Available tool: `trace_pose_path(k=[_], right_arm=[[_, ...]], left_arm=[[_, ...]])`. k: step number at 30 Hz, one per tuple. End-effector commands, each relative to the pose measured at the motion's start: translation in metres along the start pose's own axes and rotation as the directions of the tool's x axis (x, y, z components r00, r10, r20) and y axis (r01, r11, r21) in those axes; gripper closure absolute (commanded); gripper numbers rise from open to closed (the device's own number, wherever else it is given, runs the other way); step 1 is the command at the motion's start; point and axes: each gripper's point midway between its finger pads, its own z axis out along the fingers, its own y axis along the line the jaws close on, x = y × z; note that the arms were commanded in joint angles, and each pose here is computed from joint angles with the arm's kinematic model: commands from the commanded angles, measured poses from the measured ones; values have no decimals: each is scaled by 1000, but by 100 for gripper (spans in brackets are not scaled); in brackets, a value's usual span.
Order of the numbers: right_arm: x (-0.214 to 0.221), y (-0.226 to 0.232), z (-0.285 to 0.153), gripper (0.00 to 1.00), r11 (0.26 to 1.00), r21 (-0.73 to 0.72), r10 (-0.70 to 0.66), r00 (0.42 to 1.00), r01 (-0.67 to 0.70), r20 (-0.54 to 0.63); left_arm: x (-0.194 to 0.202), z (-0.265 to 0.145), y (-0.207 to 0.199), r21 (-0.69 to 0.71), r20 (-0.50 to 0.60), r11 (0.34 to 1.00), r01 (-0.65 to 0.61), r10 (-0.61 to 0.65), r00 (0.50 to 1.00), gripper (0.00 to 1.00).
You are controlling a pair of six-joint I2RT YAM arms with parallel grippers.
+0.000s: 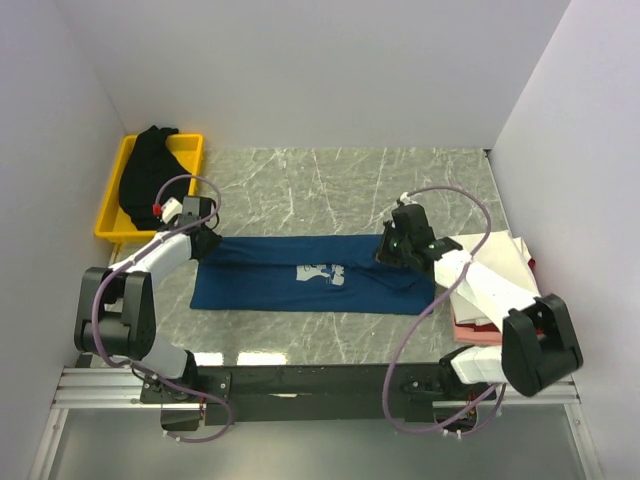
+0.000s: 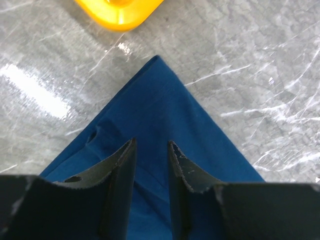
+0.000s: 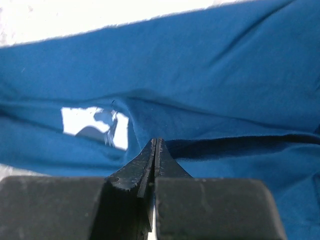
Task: Fold and stack the t-shirts
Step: Fold the tshirt
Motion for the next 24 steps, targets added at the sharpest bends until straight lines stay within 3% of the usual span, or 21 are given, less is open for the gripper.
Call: trace_pose_path(k=[1, 14, 24], right_arm=[[5, 16, -16, 100, 997, -71, -3, 1000, 5, 27], [65, 33, -23, 100, 989, -151, -14, 999, 7, -45], [75, 46, -15, 100, 983, -185, -12, 997, -1, -74]], left_arm=[[-9, -9, -3, 24, 43, 999, 27, -28, 999, 64], [-2, -10, 10, 13, 44, 999, 35, -36, 998, 64], [6, -10, 22, 13, 50, 999, 47, -48, 998, 67]])
